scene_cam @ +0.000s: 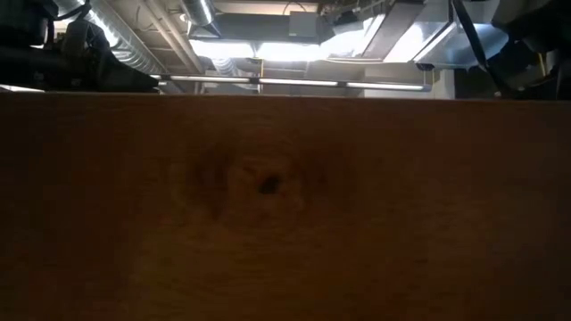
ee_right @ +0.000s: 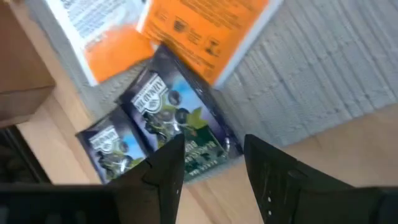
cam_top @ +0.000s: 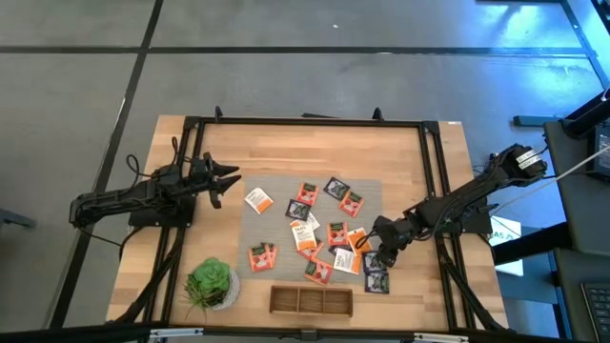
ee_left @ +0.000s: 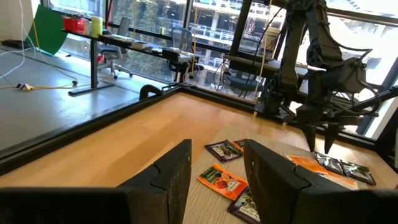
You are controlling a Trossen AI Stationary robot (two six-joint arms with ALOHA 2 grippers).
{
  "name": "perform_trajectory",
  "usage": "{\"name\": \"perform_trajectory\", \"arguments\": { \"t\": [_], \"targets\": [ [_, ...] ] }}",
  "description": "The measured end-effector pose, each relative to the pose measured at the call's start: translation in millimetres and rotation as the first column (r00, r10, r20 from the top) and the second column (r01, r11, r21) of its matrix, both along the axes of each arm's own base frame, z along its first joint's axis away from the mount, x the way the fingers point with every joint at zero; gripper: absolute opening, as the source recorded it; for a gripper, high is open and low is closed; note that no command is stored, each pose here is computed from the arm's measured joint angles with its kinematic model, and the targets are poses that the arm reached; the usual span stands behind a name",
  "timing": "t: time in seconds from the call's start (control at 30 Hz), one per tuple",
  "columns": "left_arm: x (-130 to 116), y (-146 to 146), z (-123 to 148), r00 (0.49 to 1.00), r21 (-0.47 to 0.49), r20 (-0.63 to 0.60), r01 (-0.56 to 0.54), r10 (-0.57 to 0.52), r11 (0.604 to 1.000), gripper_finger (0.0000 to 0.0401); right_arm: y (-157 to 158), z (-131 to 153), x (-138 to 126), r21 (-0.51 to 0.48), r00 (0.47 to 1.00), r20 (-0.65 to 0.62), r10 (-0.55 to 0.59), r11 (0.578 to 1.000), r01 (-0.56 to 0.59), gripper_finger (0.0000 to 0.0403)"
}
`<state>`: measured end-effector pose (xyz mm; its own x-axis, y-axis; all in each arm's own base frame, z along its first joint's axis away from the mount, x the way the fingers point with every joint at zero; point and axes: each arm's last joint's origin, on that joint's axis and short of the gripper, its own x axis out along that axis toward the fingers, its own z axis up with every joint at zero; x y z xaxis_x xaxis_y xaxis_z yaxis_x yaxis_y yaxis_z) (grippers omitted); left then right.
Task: Pick & Place Tea
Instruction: Put the black tea bag into the right section of the wooden organizer
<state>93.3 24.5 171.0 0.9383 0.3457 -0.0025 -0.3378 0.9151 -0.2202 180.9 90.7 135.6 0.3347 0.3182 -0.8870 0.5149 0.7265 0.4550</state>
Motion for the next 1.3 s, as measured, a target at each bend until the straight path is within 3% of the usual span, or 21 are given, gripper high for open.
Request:
{"name": "perform_trajectory", "arguments": {
  "t": [0.73,1.07,1.3],
  "targets": [
    [0.0,0.1,0.0,1.000,0.001,0.000,-0.002,0.002,1.000,0.0143,-0.4,-0.5,-0.7,-0.006,1.000,-0.007,0.002,1.000,-0.002,0.0167],
    [0.0,0.1,0.0,1.000,0.001,-0.001,-0.003,0.003,1.000,0.0143,4.8,-0.7,-3.3,-0.075,0.998,0.029,0.047,0.996,-0.045,0.0167],
    [0.0,0.1,-0.1,1.000,0.001,-0.001,-0.003,0.003,1.000,0.0143,6.2,-0.7,-4.1,-0.071,0.999,0.026,0.038,0.997,-0.036,0.0167]
  ]
}}
